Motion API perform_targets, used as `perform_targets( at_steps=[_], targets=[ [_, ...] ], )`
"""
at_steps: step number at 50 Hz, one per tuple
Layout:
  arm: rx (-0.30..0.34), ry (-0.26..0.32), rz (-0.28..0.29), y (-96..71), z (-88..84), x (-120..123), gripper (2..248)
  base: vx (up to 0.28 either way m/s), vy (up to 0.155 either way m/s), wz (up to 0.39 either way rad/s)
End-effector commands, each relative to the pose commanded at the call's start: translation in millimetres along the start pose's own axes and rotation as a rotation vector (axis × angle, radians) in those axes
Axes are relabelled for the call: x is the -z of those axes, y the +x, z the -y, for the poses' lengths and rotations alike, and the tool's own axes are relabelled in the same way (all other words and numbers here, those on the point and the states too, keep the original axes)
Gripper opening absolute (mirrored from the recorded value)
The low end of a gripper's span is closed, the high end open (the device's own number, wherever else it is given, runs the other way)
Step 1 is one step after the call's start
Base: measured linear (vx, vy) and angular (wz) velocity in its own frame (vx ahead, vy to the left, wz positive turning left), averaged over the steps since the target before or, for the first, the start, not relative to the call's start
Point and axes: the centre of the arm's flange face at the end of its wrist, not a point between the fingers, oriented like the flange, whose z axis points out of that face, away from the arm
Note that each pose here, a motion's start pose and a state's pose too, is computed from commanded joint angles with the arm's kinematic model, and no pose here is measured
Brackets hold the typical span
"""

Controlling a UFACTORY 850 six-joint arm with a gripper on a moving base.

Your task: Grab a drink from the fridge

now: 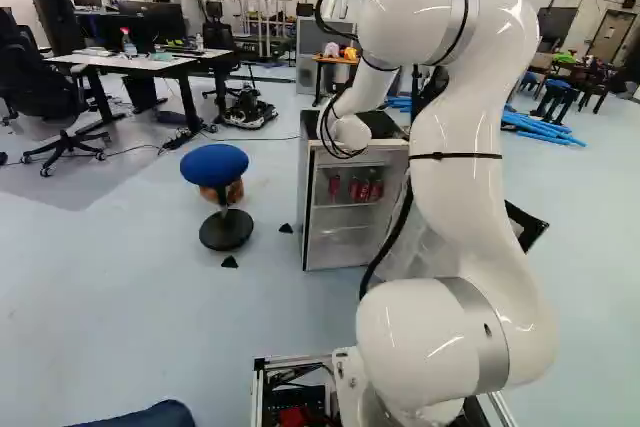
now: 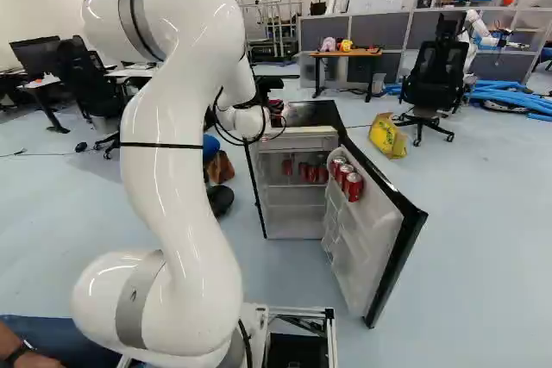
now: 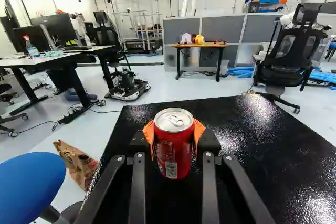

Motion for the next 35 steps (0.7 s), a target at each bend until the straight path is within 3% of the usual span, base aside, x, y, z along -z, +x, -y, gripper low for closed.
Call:
perform_targets(
  at_steps=[8,9,13,14,19,20,24,25,35],
  targets=[
    [0.000,0.000,0.000,0.0,0.0,0,98,0.000,0.000,0.000],
    [0.000,0.000,0.000,0.0,0.0,0,129,0.000,0.000,0.000],
    [0.000,0.000,0.000,0.0,0.0,0,129,0.000,0.000,0.000],
    [0.000,0.000,0.000,0.0,0.0,0,163,0.000,0.000,0.000],
    [0.000,0.000,0.001,0.0,0.1,1,163,0.000,0.000,0.000],
    [0.000,0.000,0.001,0.0,0.2,2,199,0.000,0.000,0.000],
    [0.001,0.002,0.005,0.0,0.9,6,199,0.000,0.000,0.000],
    [0.001,0.002,0.006,0.0,1.2,7,236,0.000,0.000,0.000],
    [0.003,0.009,0.019,-0.1,4.3,26,247,0.000,0.000,0.000]
  ],
)
